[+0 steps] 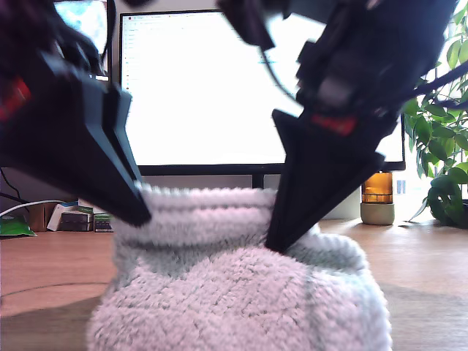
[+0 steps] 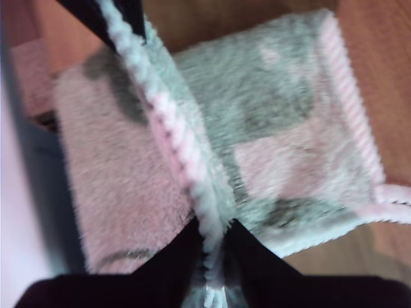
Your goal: Fold the tea towel to a neat square and place it to the right
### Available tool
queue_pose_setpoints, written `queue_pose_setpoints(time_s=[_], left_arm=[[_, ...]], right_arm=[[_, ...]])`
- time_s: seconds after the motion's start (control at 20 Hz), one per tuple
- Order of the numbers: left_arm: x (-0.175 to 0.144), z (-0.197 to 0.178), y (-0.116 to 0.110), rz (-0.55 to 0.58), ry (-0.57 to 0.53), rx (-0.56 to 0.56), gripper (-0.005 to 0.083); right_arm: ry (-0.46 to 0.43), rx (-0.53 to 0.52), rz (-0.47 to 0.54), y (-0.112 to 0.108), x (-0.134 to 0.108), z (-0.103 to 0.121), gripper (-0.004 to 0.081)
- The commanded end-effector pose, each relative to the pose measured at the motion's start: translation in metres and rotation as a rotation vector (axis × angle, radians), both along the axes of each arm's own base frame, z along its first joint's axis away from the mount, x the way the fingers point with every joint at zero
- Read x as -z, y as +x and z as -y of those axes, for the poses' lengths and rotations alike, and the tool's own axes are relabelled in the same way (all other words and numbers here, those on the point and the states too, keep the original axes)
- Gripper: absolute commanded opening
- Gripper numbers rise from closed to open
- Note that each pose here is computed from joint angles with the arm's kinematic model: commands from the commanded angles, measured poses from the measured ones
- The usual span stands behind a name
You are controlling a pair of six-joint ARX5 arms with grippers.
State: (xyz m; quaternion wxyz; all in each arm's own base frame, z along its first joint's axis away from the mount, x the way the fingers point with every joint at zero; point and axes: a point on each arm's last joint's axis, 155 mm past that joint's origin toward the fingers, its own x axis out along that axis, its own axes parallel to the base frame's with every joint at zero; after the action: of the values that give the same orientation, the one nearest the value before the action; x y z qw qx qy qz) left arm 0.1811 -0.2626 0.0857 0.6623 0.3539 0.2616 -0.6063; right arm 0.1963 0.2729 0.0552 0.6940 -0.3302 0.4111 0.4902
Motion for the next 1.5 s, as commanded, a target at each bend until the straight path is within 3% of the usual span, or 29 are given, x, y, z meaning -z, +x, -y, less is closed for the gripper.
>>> queue_pose_setpoints(time_s=[0.0, 0.3, 0.65, 0.85, 1.05, 1.45], left_arm=[[0.006, -0.001, 0.005, 0.001, 0.007, -0.003, -0.0024], [0.009, -0.010, 0.027, 0.017, 0.001, -0.058, -0.0024], [0.029, -0.009, 0.043, -0.004, 0.011, -0.086, -0.0024], [0.033, -0.007, 0.047, 0.000, 0.013, -0.088, -0.0021], [0.029, -0.008, 0.062, 0.054, 0.008, -0.123, 0.0100], [0.029, -0.010, 0.066, 0.059, 0.010, -0.138, 0.0276]], right_arm=[[0.011, 0.012, 0.014, 0.012, -0.002, -0.004, -0.0012], [0.028, 0.038, 0.039, 0.037, -0.002, -0.011, -0.0012], [0.021, 0.039, 0.037, 0.043, 0.011, -0.016, -0.0012], [-0.029, 0.063, 0.056, 0.051, 0.023, -0.010, -0.0001], [-0.032, 0.087, 0.106, 0.062, 0.020, -0.009, 0.0074], [-0.019, 0.112, 0.103, 0.064, 0.017, -0.011, 0.0361]])
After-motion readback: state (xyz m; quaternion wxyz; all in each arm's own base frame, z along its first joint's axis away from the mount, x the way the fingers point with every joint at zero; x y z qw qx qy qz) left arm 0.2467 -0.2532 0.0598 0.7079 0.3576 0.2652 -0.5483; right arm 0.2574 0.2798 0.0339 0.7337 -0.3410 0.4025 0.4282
